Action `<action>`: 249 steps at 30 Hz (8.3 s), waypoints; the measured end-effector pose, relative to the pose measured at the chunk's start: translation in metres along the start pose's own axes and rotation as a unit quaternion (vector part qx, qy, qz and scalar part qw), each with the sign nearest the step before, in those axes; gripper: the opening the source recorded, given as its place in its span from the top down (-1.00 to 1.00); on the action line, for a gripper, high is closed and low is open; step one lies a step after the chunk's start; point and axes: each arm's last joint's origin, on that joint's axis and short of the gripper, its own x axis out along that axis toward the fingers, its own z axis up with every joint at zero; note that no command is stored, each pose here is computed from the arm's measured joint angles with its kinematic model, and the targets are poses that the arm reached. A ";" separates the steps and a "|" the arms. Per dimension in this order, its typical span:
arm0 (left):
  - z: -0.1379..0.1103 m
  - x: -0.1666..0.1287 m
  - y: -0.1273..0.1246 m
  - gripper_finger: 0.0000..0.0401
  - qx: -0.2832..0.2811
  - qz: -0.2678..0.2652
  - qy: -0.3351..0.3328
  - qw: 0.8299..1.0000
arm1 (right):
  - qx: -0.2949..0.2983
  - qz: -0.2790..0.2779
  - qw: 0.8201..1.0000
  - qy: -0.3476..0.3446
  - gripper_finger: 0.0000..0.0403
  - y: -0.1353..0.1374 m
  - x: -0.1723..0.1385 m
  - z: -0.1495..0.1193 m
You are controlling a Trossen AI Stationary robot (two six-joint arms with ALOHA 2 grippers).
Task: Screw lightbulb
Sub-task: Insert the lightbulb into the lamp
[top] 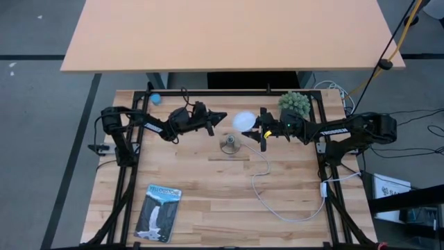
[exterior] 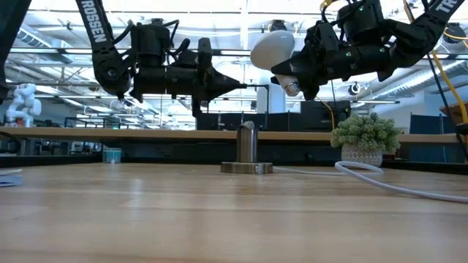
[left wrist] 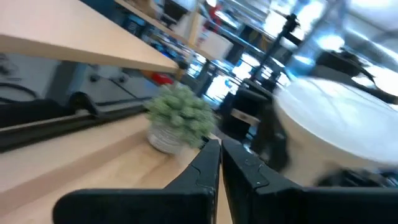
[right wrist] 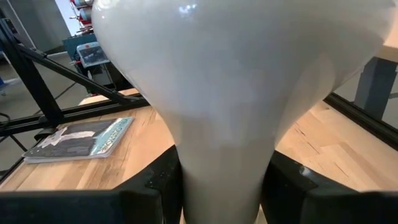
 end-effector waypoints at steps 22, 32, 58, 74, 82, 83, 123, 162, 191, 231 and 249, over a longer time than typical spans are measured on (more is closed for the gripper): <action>-0.002 0.000 0.001 0.89 0.014 0.029 -0.003 0.999 | 0.008 0.003 1.000 0.000 0.22 0.001 0.000 0.000; 0.011 -0.001 0.001 0.89 -0.008 0.016 -0.064 0.998 | 0.008 0.003 1.000 0.000 0.22 0.001 0.000 0.000; 0.001 0.000 -0.008 0.89 0.018 -0.065 0.009 0.998 | 0.009 0.002 1.000 0.006 0.22 0.000 0.000 -0.001; -0.017 0.001 -0.022 0.58 0.112 -0.024 0.028 0.993 | 0.010 0.002 1.000 0.009 0.22 0.000 0.000 -0.002; -0.016 0.008 -0.036 -0.05 0.182 0.009 -0.005 0.983 | 0.010 0.001 1.000 0.009 0.22 0.000 0.000 -0.002; -0.015 0.010 -0.037 -0.13 0.188 0.016 -0.010 0.982 | 0.010 0.002 1.000 0.009 0.22 0.000 0.000 -0.002; -0.013 0.011 -0.019 -0.48 0.196 -0.077 0.085 0.974 | -0.003 0.003 1.000 0.029 0.22 0.006 0.040 -0.003; -0.010 -0.011 -0.015 -0.48 0.182 -0.157 0.055 0.969 | -0.021 -0.013 0.991 0.132 0.22 0.002 0.084 0.022; -0.029 -0.011 -0.012 -0.48 0.206 -0.090 0.119 0.967 | -0.031 -0.023 0.970 0.241 0.22 -0.008 0.098 -0.019; -0.026 -0.010 -0.014 -0.47 0.218 -0.099 0.108 0.965 | -0.032 -0.024 0.971 0.234 0.01 0.000 0.075 0.013; -0.008 -0.022 -0.025 -0.48 0.237 -0.055 0.155 0.957 | -0.077 0.001 0.980 0.184 0.25 0.013 0.087 0.036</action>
